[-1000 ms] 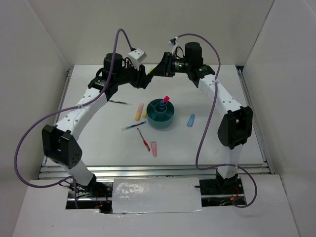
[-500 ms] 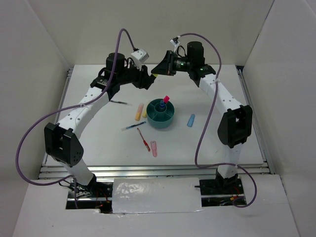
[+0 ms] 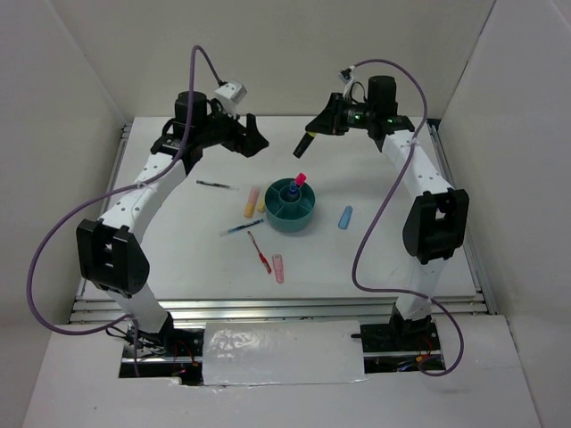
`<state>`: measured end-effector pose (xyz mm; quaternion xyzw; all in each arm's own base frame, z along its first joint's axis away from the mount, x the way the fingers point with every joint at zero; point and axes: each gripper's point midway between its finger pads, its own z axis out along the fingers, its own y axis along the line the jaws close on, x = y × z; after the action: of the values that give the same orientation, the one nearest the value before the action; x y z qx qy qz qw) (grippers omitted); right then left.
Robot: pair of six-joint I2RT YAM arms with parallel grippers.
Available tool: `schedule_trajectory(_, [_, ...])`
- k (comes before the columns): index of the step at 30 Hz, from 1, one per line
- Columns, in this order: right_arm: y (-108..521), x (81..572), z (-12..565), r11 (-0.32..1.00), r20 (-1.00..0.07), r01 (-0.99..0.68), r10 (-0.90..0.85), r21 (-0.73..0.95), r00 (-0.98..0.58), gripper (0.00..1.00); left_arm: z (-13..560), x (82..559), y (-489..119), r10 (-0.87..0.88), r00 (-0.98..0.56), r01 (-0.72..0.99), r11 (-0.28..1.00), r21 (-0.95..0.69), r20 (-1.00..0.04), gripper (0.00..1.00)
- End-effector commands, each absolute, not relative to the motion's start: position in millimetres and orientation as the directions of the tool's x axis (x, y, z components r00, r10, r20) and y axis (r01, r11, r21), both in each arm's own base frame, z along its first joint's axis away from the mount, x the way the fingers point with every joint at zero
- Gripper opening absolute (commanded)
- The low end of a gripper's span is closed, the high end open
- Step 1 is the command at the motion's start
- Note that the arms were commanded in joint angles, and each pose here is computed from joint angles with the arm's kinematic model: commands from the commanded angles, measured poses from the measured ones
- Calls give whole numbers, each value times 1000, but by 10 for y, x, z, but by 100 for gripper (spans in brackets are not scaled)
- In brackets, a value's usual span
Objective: Sort the stationery into containers
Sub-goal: Place the pen in the storage box.
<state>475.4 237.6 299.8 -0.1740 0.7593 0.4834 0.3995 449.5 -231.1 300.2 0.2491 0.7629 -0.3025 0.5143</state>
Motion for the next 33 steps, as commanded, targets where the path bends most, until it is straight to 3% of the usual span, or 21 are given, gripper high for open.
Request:
schedule_trajectory(1, [2224, 4648, 2884, 514, -836, -714, 10, 475, -549, 0, 3120, 4584, -2168, 21, -324, 678, 702, -217, -946, 99])
schedule_trajectory(15, [2441, 4849, 2430, 521, -840, -739, -74, 427, -538, 0, 2943, 4587, -1943, 42, -354, 649, 730, -213, -934, 99])
schedule_trajectory(33, [2787, 4601, 2116, 427, -852, -837, -236, 341, -467, 1, 2717, 4647, -1620, 66, -381, 590, 785, -188, -922, 99])
